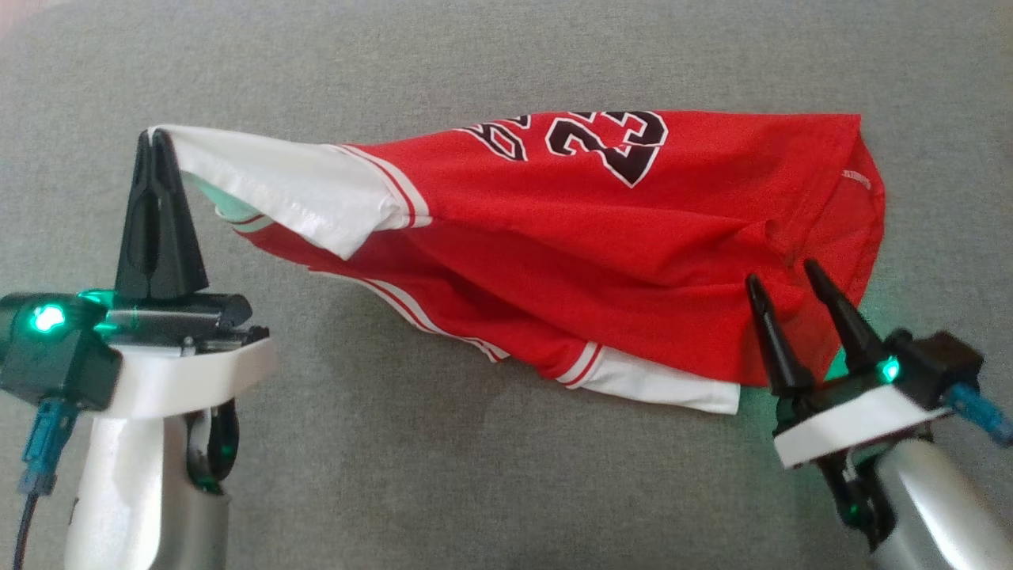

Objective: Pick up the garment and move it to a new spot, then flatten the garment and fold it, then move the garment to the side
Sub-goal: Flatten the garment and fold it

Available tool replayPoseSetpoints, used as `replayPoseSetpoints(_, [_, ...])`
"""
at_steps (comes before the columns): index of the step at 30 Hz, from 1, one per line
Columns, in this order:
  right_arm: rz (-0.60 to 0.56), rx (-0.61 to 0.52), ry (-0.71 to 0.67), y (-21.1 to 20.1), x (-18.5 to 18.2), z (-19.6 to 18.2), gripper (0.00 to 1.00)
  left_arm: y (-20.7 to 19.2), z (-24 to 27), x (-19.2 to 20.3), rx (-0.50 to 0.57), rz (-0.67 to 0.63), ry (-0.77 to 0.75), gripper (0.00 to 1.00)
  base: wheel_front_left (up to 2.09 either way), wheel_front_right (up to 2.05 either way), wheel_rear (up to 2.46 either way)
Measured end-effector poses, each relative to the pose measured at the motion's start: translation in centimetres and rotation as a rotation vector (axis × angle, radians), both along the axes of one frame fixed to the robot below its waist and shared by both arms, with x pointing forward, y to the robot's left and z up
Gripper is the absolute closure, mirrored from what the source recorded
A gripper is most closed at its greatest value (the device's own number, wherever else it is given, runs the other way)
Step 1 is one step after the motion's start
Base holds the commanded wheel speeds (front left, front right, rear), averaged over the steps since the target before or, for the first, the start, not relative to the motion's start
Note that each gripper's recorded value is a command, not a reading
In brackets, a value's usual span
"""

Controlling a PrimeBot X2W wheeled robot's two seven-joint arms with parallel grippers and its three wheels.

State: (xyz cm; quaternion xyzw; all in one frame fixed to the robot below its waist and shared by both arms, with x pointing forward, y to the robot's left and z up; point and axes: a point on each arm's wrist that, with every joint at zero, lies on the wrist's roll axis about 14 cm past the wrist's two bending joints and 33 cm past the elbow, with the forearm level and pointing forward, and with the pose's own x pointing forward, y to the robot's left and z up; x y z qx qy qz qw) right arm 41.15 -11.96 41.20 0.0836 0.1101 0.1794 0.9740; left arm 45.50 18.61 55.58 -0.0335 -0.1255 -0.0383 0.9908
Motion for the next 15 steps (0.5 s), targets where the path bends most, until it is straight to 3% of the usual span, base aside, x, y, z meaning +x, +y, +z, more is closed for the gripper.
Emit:
replayPoseSetpoints(6, [0.096,-0.041,0.050,0.5,2.1,0.0,0.00,-0.4,-0.3,0.1,0.004,-0.014,0.010,1.00,0.00,0.00,0.00])
replayPoseSetpoints(12, [0.213,-0.059,0.217,2.0,3.0,-1.5,0.02,-0.9,-0.3,0.6,0.003,-0.033,0.015,1.00,0.00,0.00,0.00])
replayPoseSetpoints(13, [0.212,-0.060,0.228,1.8,3.3,-1.6,0.16,-1.0,-0.2,0.7,0.004,-0.039,0.009,1.00,0.00,0.00,0.00])
replayPoseSetpoints(14, [0.210,-0.062,0.243,1.6,3.7,-1.9,0.51,-1.0,0.1,0.9,0.006,-0.039,0.002,1.00,0.00,0.00,0.00])
replayPoseSetpoints(15, [0.217,-0.067,0.255,1.7,3.9,-2.0,0.71,-0.9,0.3,1.0,0.008,-0.038,-0.004,1.00,0.00,0.00,0.00])
